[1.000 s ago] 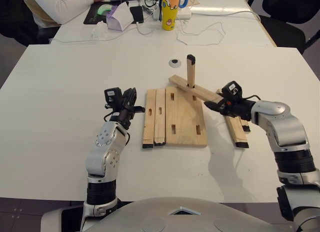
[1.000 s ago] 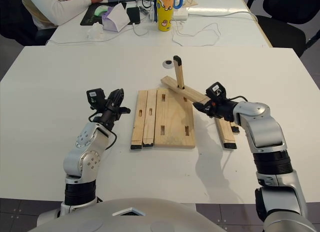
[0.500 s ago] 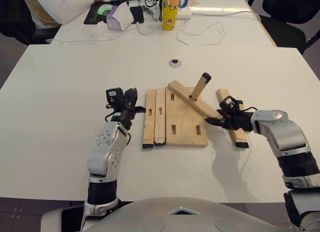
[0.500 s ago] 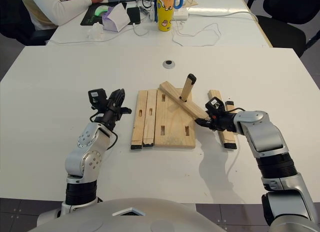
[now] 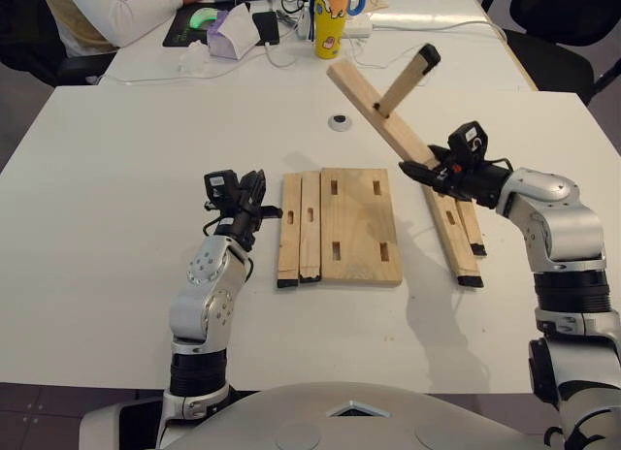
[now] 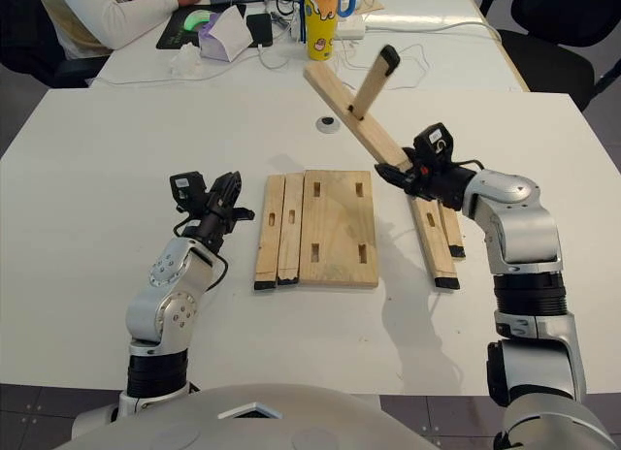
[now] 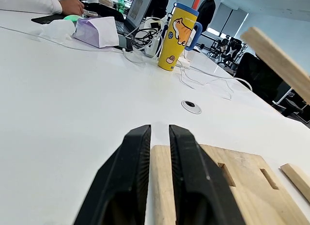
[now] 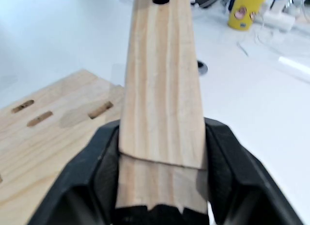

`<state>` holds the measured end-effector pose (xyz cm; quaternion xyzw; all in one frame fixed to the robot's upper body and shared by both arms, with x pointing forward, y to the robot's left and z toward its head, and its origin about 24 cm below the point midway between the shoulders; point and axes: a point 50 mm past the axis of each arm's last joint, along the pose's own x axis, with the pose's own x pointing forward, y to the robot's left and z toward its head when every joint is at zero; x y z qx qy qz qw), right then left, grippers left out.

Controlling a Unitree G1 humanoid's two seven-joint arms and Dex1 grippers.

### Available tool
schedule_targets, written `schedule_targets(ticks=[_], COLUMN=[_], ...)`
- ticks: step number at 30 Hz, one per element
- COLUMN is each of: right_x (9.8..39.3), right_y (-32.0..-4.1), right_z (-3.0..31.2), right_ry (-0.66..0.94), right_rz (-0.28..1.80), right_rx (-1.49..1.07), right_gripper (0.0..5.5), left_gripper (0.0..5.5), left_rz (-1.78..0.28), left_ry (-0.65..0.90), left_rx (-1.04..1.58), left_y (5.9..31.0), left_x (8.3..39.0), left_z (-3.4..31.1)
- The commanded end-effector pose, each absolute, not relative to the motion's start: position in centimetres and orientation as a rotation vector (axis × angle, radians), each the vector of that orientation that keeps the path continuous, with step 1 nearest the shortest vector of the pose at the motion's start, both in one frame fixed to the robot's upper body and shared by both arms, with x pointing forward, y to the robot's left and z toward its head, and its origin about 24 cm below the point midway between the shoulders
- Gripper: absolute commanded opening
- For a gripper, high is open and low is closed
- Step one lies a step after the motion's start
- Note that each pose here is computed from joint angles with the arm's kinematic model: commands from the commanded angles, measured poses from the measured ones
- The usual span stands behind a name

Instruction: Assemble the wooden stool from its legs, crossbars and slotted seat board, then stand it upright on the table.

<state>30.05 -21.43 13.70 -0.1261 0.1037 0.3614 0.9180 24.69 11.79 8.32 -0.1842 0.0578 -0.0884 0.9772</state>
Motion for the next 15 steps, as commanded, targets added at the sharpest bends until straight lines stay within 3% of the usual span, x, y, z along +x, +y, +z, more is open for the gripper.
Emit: schedule_targets(ticks=[1,4,7,15], right_x=[29.6,28.9,28.5,27.3], right_y=[-19.6,-18.7,-18.4,-17.6], right_z=[15.3,15.6,15.7,15.7], right_ry=[0.068,0.027,0.017,0.003], right_rz=[0.839,0.913,0.941,1.052], right_rx=[-0.353,-0.344,-0.336,-0.304], right_gripper=[2.04,2.04,2.04,2.04], left_gripper=[0.68,1.15,1.66,2.90], left_rz=[-0.309,-0.473,-0.520,-0.563], left_ry=[0.072,0.020,-0.040,-0.052], left_rx=[-0.653,-0.945,-1.139,-1.325], left_y=[10.3,9.5,10.2,11.0], left_x=[24.4,23.5,23.2,23.1], left_z=[10.4,12.4,13.7,14.4])
